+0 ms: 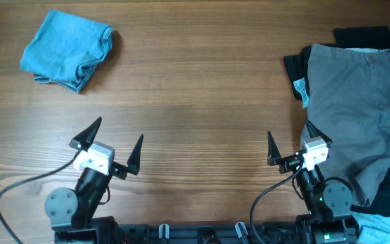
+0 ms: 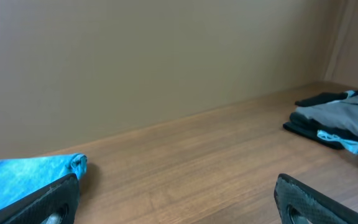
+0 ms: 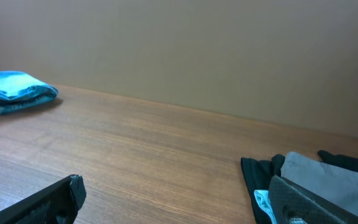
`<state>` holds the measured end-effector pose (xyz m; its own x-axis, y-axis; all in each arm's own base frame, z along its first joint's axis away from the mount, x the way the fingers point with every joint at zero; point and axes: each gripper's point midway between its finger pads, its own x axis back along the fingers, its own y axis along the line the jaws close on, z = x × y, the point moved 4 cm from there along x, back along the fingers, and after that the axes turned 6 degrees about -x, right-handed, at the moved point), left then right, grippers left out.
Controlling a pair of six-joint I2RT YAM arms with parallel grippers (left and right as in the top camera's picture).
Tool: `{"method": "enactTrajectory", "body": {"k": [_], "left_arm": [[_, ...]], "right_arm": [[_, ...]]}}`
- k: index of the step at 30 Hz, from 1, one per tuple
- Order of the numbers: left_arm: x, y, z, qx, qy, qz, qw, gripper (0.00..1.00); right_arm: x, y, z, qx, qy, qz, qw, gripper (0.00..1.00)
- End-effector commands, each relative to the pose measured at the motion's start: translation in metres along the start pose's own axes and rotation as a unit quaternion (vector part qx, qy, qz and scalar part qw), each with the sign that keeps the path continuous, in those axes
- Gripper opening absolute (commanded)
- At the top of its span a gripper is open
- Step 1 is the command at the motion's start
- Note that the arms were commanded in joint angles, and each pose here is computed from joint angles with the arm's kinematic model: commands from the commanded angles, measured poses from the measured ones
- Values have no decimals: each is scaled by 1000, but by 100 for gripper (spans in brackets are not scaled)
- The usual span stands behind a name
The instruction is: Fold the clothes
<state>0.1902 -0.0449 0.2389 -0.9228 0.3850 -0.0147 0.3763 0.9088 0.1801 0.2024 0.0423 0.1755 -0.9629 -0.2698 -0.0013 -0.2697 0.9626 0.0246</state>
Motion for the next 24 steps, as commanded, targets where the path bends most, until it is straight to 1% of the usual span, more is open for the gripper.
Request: {"method": "enactTrajectory", "body": {"k": [1,3,6,11,24], "left_arm": [[2,-7,18,-6,-27,4,1000,100],[1,-8,26,-7,-34,6,999,100],[-4,-9,46,10,-30,7,999,100],[-4,-14,70,43,23,18,999,100],[-5,-14,70,43,23,18,999,100]], "right_arm": [[1,1,-2,0,-6,-6,1000,100],[1,1,-2,0,-6,-6,1000,100],[1,1,-2,0,-6,-6,1000,100],[1,1,-2,0,-6,-6,1000,100],[1,1,-2,0,-6,-6,1000,100]]}}
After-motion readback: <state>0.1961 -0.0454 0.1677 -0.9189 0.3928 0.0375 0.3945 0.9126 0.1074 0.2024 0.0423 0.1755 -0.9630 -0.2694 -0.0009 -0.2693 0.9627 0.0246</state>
